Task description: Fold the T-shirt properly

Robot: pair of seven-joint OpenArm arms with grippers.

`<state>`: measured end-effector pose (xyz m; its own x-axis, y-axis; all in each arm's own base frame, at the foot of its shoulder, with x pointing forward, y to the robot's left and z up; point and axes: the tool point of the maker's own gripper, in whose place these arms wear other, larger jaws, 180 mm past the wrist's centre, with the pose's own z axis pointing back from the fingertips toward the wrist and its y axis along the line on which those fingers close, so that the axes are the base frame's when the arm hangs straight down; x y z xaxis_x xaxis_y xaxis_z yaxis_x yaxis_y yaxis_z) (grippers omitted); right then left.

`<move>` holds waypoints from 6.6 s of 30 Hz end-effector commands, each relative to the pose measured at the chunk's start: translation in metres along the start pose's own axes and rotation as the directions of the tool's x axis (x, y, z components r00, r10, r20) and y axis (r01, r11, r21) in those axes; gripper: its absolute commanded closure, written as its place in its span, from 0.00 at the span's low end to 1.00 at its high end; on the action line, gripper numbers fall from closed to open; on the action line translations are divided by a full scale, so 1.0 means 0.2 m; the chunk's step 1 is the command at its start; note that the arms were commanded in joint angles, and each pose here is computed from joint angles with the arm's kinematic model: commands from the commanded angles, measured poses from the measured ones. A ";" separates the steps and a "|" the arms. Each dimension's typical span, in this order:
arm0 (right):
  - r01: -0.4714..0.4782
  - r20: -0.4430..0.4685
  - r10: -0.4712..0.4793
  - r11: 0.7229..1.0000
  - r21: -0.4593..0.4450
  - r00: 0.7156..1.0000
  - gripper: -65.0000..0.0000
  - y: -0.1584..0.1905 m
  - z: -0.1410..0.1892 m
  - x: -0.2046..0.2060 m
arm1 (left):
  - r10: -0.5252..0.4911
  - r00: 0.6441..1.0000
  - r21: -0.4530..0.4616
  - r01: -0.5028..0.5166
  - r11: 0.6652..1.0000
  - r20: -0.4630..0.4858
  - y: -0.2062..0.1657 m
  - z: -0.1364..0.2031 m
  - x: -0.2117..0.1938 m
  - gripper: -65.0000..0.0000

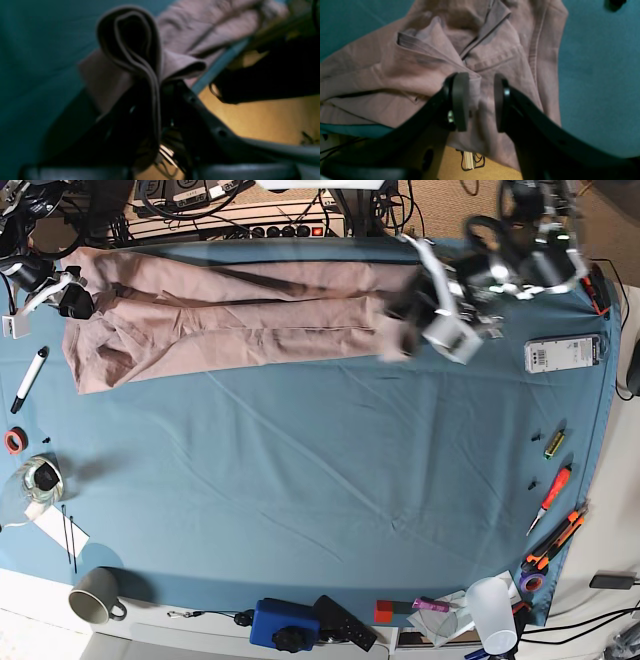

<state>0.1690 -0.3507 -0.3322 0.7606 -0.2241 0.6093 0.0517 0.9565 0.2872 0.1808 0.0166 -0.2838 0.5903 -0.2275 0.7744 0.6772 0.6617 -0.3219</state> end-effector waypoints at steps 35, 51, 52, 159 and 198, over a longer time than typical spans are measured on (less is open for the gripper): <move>-0.030 0.041 0.030 1.000 -0.009 0.999 0.73 -0.01 0.03 0.08 | -0.068 0.994 -0.113 0.078 0.991 0.089 -0.43 -0.56 0.30 0.49; -0.064 0.140 0.060 0.998 0.023 0.988 0.73 0.01 0.08 0.23 | -0.110 0.987 0.131 0.125 0.983 -0.114 -0.22 -0.49 0.15 0.93; -0.071 0.140 0.068 0.997 0.018 0.988 0.73 0.00 0.09 0.24 | -0.112 0.988 0.136 0.126 0.983 -0.105 -0.23 -0.47 0.16 0.93; -0.310 0.154 0.275 0.900 0.306 0.949 1.00 0.79 -0.27 0.27 | -0.011 0.971 0.632 0.164 0.758 -0.239 0.10 0.05 -0.19 0.93; -0.416 0.206 0.361 0.798 0.437 0.910 0.75 1.08 -0.21 0.23 | -0.005 0.970 0.627 0.161 0.762 -0.243 0.09 0.05 -0.21 0.93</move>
<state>0.2363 -0.1478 -0.2864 0.6203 0.1137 0.7760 -0.5386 0.7810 0.3161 0.1614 0.0453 -0.3232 0.6893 -0.4089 0.5980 0.3474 0.9109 0.2224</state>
